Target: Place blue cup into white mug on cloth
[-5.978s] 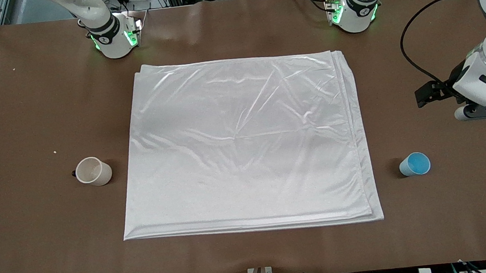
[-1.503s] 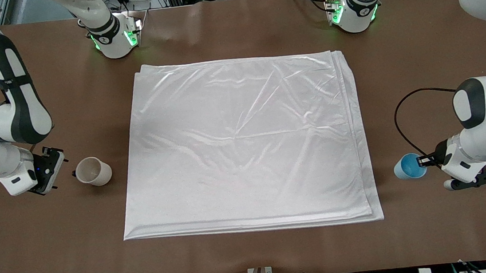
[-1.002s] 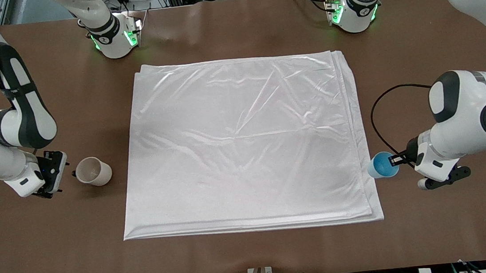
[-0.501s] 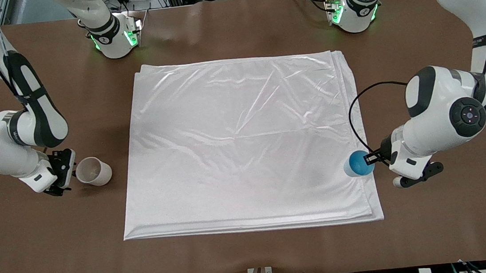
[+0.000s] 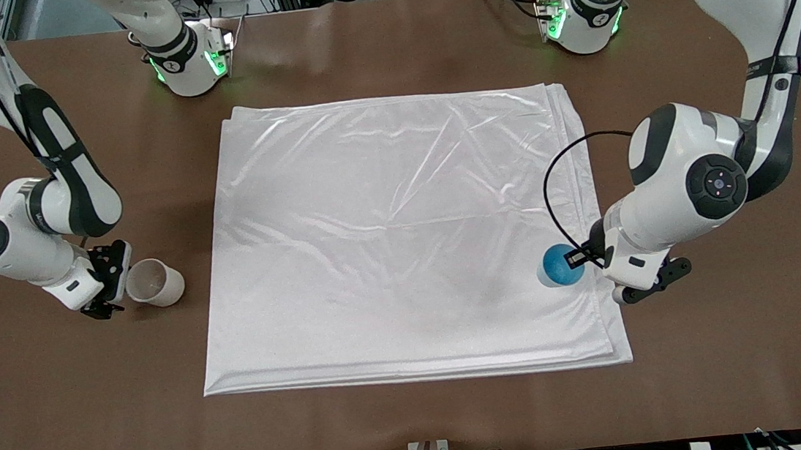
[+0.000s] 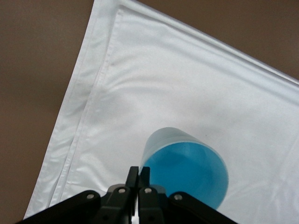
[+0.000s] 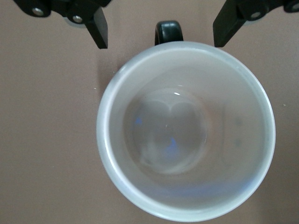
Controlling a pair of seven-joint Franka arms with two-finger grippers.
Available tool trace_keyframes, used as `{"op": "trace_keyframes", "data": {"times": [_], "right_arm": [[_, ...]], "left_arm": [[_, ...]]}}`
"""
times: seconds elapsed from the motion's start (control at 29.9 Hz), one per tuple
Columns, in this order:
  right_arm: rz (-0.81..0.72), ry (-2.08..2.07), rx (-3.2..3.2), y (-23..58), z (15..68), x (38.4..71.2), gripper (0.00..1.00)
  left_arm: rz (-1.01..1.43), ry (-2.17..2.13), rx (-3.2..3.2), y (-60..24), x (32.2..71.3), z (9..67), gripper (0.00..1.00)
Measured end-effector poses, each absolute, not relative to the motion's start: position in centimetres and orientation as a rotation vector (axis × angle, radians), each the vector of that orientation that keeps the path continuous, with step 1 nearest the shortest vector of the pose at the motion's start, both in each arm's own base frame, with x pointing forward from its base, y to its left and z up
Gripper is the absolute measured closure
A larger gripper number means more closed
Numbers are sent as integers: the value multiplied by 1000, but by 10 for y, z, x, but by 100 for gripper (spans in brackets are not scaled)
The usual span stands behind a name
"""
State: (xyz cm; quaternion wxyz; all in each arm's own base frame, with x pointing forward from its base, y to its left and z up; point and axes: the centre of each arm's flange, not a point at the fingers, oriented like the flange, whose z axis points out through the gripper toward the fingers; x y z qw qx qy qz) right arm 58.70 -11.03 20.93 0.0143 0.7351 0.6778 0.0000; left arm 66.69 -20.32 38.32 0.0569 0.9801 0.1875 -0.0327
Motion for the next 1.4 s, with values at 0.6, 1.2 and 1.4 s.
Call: {"op": "trace_keyframes", "data": {"times": [0.6, 1.2, 1.4], "right_arm": [[8, 2138, 2253, -110, 212, 588, 81], [92, 2149, 2219, -74, 252, 601, 81], [110, 2167, 2249, -28, 274, 610, 81]], "left_arm": [[-78, 548, 2968, -233, 656, 399, 96], [-89, 578, 2970, -244, 649, 404, 96], [-87, 586, 2970, -253, 645, 408, 96]]}}
